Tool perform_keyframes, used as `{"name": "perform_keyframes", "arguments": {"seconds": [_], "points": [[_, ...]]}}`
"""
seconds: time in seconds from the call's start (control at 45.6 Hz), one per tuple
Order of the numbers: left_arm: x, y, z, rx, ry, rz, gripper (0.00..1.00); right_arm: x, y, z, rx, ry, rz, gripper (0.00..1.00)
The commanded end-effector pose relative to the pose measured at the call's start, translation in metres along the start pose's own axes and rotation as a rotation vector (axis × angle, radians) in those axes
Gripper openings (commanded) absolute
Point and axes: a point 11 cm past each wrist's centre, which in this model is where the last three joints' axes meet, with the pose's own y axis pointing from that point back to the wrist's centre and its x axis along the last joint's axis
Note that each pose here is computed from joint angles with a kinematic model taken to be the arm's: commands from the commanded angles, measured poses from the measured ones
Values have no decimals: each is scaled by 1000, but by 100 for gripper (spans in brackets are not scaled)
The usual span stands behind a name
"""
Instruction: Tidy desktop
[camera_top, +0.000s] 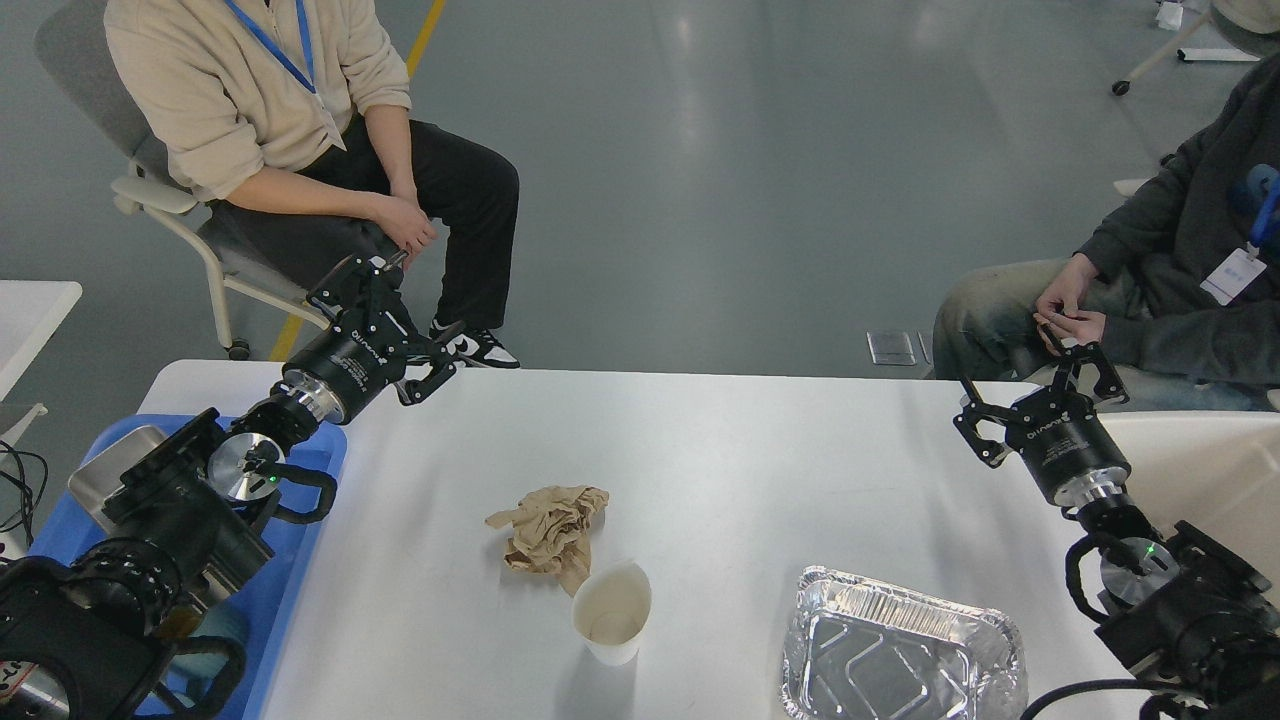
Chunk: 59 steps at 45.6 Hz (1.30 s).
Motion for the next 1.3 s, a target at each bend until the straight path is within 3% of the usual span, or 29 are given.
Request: {"name": "perform_keyframes", "arguments": {"seconds": [0.0,0.702,0.856,1.032,1.273], "points": [[0,-2,2,-22,-6,15,97,-1,-2,-7,-7,24,-5,100],[-6,-4,3,-67,0,-16,97,-10,-14,-26,-12,80,-29,100],[-17,-11,-9,-52,18,-38,97,-19,-19,-12,-211,268,-88,100],[-17,-12,-12,-51,24,-39,97,-16,-2,-55,-509,659,-179,100],[-18,-10,-29,-34,50,-37,97,-46,89,-162,-949,1216,-235,100]]}}
